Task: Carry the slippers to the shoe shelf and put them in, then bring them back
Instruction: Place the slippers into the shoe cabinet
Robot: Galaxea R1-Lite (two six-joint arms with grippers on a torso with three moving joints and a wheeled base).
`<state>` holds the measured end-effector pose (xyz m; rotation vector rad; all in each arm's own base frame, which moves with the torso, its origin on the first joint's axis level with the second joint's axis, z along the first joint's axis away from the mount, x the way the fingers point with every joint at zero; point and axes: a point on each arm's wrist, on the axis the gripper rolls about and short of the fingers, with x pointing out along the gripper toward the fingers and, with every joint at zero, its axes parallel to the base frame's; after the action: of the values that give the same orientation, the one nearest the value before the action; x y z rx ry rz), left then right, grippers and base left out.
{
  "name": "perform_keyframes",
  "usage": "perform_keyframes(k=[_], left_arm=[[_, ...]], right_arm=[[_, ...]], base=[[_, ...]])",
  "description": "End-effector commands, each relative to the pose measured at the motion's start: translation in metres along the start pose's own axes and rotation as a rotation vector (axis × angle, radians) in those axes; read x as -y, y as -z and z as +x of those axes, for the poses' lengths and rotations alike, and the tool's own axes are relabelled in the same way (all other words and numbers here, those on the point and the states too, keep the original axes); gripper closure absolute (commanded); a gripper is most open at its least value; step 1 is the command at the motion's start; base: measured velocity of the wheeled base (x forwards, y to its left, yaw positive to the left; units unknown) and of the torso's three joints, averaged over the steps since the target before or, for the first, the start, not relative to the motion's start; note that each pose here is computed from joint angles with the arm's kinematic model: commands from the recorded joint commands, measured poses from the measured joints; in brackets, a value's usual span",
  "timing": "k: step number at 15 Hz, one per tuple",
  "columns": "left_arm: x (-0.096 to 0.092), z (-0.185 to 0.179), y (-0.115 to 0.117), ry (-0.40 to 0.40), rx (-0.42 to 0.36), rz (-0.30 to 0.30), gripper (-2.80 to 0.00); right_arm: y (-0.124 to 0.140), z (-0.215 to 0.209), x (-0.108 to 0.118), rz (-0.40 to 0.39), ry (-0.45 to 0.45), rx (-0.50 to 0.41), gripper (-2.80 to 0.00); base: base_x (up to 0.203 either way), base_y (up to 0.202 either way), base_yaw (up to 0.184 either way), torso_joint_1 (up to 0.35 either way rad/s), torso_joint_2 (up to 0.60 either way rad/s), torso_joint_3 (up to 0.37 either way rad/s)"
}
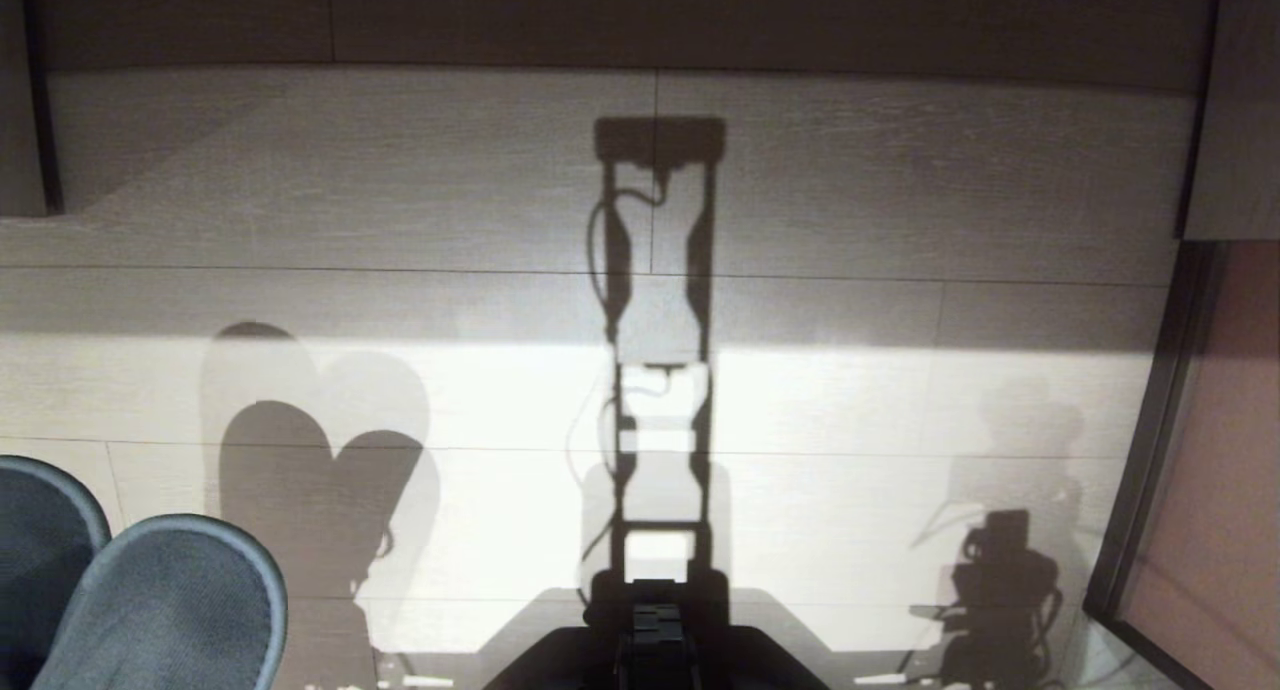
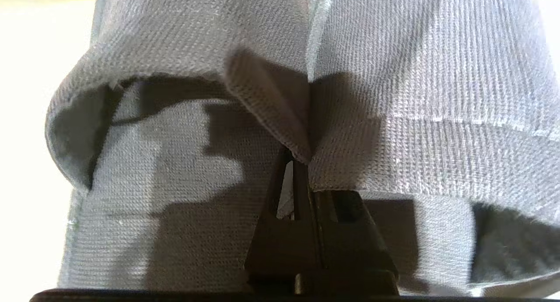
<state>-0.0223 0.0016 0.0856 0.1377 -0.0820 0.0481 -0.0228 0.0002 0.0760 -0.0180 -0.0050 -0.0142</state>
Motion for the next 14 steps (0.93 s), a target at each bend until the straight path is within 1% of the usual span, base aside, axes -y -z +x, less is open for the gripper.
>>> perform_keyframes(k=[1, 2, 3, 4, 6, 11, 14], left_arm=[[0.0013, -0.0010, 0.0044, 0.035, -0.022, -0.009, 0.00], [0.0022, -0.0012, 0.0068, 0.065, -0.042, -0.010, 0.00], [0.0026, -0.0013, 0.0082, 0.075, -0.056, -0.009, 0.00], [0.0027, -0.0014, 0.0086, 0.075, -0.058, -0.009, 0.00], [0.0031, -0.0016, 0.0118, 0.080, -0.094, -0.011, 0.00], [0.0030, -0.0017, 0.0116, 0.076, -0.093, -0.032, 0.00], [0.0030, -0.0017, 0.0116, 0.076, -0.094, -0.035, 0.00]], right_arm=[[0.0119, 0.0002, -0.0002, 0.000, 0.000, 0.001, 0.00], [0.0120, 0.0002, -0.0002, 0.000, 0.000, 0.000, 0.00], [0.0120, 0.0002, -0.0002, 0.000, 0.000, 0.000, 0.00], [0.0120, 0.0002, -0.0002, 0.000, 0.000, 0.000, 0.00], [0.0120, 0.0002, -0.0002, 0.000, 0.000, 0.000, 0.00], [0.0120, 0.0002, -0.0002, 0.000, 0.000, 0.000, 0.00], [0.0120, 0.0002, -0.0002, 0.000, 0.000, 0.000, 0.00]], base=[[0.000, 0.000, 0.000, 0.000, 0.00, 0.000], [0.000, 0.000, 0.000, 0.000, 0.00, 0.000], [0.000, 0.000, 0.000, 0.000, 0.00, 0.000], [0.000, 0.000, 0.000, 0.000, 0.00, 0.000], [0.000, 0.000, 0.000, 0.000, 0.00, 0.000], [0.000, 0.000, 0.000, 0.000, 0.00, 0.000], [0.000, 0.000, 0.000, 0.000, 0.00, 0.000]])
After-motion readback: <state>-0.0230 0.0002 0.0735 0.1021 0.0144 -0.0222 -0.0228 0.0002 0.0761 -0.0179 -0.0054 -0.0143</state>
